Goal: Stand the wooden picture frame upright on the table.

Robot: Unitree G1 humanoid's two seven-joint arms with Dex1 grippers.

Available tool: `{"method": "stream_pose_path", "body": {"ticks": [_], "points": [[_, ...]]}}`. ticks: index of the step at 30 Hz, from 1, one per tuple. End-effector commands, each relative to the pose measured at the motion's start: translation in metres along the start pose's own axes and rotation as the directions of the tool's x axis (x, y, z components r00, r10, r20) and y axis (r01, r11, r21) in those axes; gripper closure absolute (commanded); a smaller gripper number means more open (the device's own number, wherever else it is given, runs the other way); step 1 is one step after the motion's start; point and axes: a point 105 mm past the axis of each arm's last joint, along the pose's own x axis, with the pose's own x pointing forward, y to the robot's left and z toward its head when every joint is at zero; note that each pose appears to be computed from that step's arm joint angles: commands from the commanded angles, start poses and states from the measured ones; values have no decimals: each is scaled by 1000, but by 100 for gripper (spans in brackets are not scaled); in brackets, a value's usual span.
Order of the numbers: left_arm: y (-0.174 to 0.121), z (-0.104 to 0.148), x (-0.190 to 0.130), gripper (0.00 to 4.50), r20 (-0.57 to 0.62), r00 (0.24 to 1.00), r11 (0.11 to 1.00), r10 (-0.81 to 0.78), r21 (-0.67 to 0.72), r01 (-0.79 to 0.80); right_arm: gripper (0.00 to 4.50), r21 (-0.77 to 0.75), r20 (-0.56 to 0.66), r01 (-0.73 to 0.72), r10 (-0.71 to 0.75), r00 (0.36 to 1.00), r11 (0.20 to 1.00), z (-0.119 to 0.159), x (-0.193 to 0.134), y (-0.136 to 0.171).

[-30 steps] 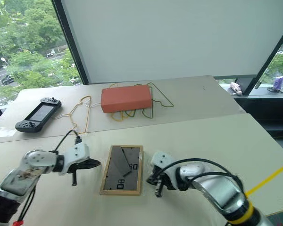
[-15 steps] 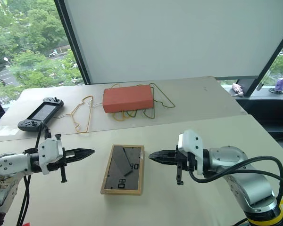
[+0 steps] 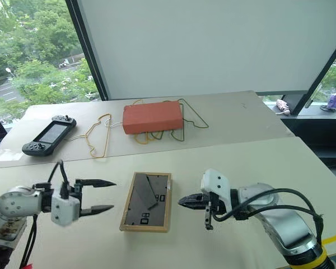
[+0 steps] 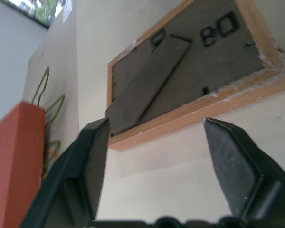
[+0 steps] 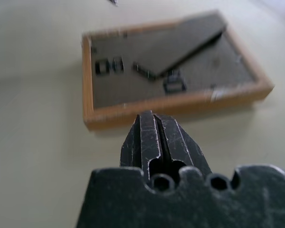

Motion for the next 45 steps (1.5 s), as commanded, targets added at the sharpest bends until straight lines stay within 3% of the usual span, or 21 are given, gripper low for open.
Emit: {"method": "stream_pose_path", "body": {"ticks": [1,4,9,16,27,40,41,43,45], "points": [[-3,8,3,70,75,997,983,-6,185,-8,450,54,-72,6,-2,997,999,-8,2,-6],[-9,-1,3,70,83,997,964,-7,266,-15,450,87,-79,1,6,997,996,-8,8,-9],[-29,-16,5,70,69,995,977,-71,208,55,450,87,-124,-9,20,992,996,-15,21,-8],[-42,-20,6,70,78,991,976,-113,196,96,450,88,-146,0,13,989,996,-13,39,-9],[-32,-22,39,70,107,993,981,-43,191,22,450,114,-103,-36,48,994,993,6,61,2],[-29,-18,37,70,139,990,982,-2,187,-24,450,136,-112,-18,33,993,991,2,57,0],[-31,-18,36,122,140,990,981,-16,192,-11,450,138,-110,-14,29,993,990,2,57,-1],[-33,-18,36,170,138,990,982,-28,190,1,450,138,-108,-8,23,994,990,3,56,-2],[-33,-18,36,250,138,990,982,-27,191,0,450,139,-104,-7,22,994,990,4,56,-3]]}}
